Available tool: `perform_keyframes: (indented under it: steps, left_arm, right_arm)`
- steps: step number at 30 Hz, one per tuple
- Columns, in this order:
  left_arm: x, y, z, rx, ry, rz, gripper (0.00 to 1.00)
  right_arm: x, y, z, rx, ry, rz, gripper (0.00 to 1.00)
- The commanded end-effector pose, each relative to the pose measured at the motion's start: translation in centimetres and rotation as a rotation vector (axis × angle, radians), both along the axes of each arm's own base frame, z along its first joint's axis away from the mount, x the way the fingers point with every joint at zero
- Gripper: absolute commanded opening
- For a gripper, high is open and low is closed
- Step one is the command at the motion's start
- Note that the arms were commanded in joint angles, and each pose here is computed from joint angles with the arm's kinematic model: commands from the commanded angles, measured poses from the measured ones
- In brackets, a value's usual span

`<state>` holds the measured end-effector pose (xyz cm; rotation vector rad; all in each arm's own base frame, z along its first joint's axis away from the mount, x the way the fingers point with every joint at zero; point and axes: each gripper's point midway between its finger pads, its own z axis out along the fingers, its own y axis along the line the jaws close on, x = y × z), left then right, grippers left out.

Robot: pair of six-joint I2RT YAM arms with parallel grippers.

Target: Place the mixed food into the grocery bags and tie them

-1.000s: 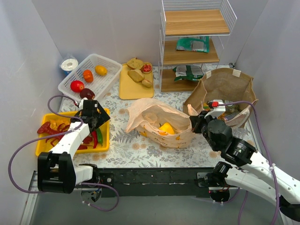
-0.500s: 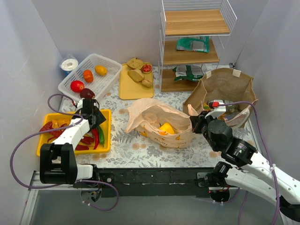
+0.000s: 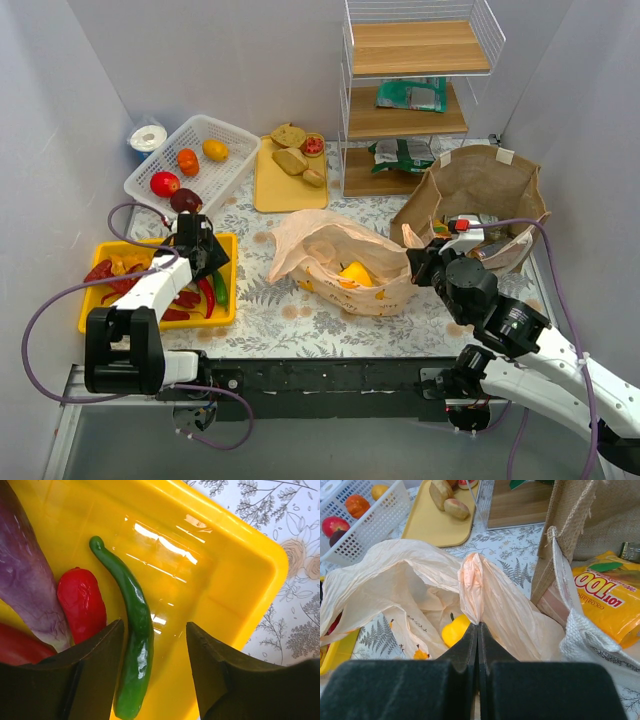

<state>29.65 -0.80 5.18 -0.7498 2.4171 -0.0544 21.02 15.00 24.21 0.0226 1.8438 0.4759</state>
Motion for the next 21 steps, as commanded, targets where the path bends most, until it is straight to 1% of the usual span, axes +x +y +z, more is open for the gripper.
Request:
perform_keyframes:
  steps: [1,7,11,13,15,16,17,18,19,20,21]
  left_arm:
    - [0.1,-0.4,1.0,-0.015,-0.048,-0.035,0.51]
    - [-1.4,0.5,-2.6,0.009,0.139,0.04,0.54]
    - [-1.8,0.1,-3.5,-0.007,0.179,0.033,0.53]
    - [-1.6,-0.1,-3.5,-0.017,0.178,0.014,0.34]
    - [-0.8,-0.6,-2.1,-0.033,0.115,-0.014,0.17]
    - [-0.6,-0.7,-1.4,-0.04,0.083,-0.025,0.07]
    - [0.0,-1.2,0.6,-0.061,0.013,-0.041,0.03]
    - [0.2,-1.5,1.8,-0.072,-0.023,-0.057,0.0]
    - [0.4,-1.6,3.1,-0.078,-0.062,-0.062,0.0]
    - [0.8,-1.7,6.3,-0.08,-0.148,-0.075,0.0]
    - [1.0,-2.3,7.9,-0.096,-0.187,-0.104,0.0]
  right_arm:
    - [0.4,0.1,0.5,0.021,-0.015,-0.017,0.01]
    - [0.4,0.4,0.4,0.018,-0.007,-0.009,0.01]
    - [0.4,0.2,0.6,0.023,-0.015,-0.017,0.01]
    - [0.4,0.2,0.6,0.024,-0.015,-0.016,0.01]
    - [0.4,0.3,0.6,0.025,-0.015,-0.014,0.01]
    - [0.4,0.3,0.5,0.019,-0.014,-0.014,0.01]
    - [0.4,0.3,0.6,0.019,-0.014,-0.014,0.01]
    - [0.5,0.3,0.6,0.017,-0.013,-0.014,0.01]
    - [0.5,0.3,0.6,0.016,-0.014,-0.016,0.01]
    - [0.5,0.3,0.6,0.017,-0.015,-0.018,0.01]
    - [0.6,0.4,0.6,0.015,-0.015,-0.017,0.01]
